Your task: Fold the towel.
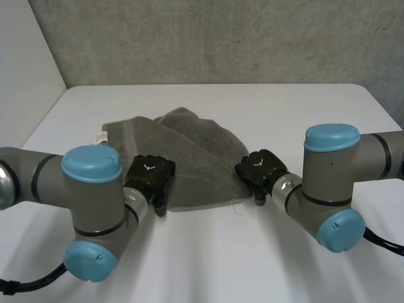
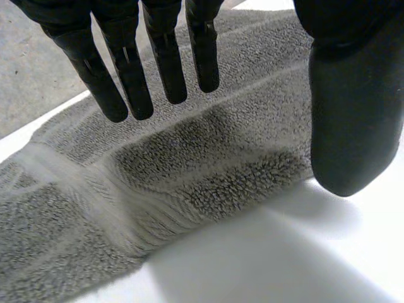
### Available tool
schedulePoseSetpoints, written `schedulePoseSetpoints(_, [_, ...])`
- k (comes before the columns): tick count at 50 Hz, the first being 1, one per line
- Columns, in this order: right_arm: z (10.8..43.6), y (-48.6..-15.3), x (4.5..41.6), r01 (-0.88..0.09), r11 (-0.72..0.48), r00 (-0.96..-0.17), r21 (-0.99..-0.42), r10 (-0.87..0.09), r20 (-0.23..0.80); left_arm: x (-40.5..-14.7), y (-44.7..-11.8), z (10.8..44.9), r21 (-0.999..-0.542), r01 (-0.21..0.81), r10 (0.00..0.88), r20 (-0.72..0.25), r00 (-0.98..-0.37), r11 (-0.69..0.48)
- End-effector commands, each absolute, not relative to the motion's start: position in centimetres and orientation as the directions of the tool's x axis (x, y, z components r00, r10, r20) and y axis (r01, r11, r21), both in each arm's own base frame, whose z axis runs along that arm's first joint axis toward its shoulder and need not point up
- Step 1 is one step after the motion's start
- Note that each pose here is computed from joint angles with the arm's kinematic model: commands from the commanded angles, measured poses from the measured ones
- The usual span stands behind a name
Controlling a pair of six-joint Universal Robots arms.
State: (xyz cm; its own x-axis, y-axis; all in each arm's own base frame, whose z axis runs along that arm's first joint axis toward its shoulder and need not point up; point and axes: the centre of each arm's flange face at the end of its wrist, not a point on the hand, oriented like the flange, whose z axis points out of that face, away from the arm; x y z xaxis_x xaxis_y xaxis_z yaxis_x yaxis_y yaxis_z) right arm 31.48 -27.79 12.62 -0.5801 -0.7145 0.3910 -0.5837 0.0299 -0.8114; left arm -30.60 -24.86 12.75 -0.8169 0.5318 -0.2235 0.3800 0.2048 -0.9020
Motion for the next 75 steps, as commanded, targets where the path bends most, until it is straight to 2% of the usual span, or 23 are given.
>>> schedulePoseSetpoints(1, [12.9, -28.2, 31.8, -0.567, 0.009, -0.588, -0.824, -0.704, 0.397, -31.2, -25.3, 11.4, -0.899, 0.383, 0.558, -0.211, -0.803, 0.212])
schedulePoseSetpoints(8, [12.8, -28.3, 32.0, -0.543, 0.017, -0.606, -0.839, -0.701, 0.378, -31.7, -25.5, 10.7, -0.899, 0.385, 0.564, -0.21, -0.799, 0.21])
schedulePoseSetpoints(20, [11.7, -27.7, 32.3, -0.557, 0.035, -0.594, -0.83, -0.715, 0.369, -32.2, -25.8, 9.9, -0.901, 0.385, 0.569, -0.211, -0.794, 0.202])
schedulePoseSetpoints(56, [10.7, -27.8, 32.5, -0.545, 0.059, -0.602, -0.836, -0.722, 0.341, -32.8, -27.3, 10.8, -0.927, 0.345, 0.547, -0.212, -0.81, 0.15])
schedulePoseSetpoints(66, [10.2, -27.6, 32.8, -0.537, 0.078, -0.609, -0.84, -0.725, 0.322, -32.4, -27.5, 12.9, -0.941, 0.317, 0.526, -0.21, -0.824, 0.121])
schedulePoseSetpoints(75, [11.5, -28.8, 32.6, -0.48, 0.106, -0.673, -0.871, -0.682, 0.287, -32.3, -27.6, 15.0, -0.953, 0.292, 0.512, -0.21, -0.833, 0.084])
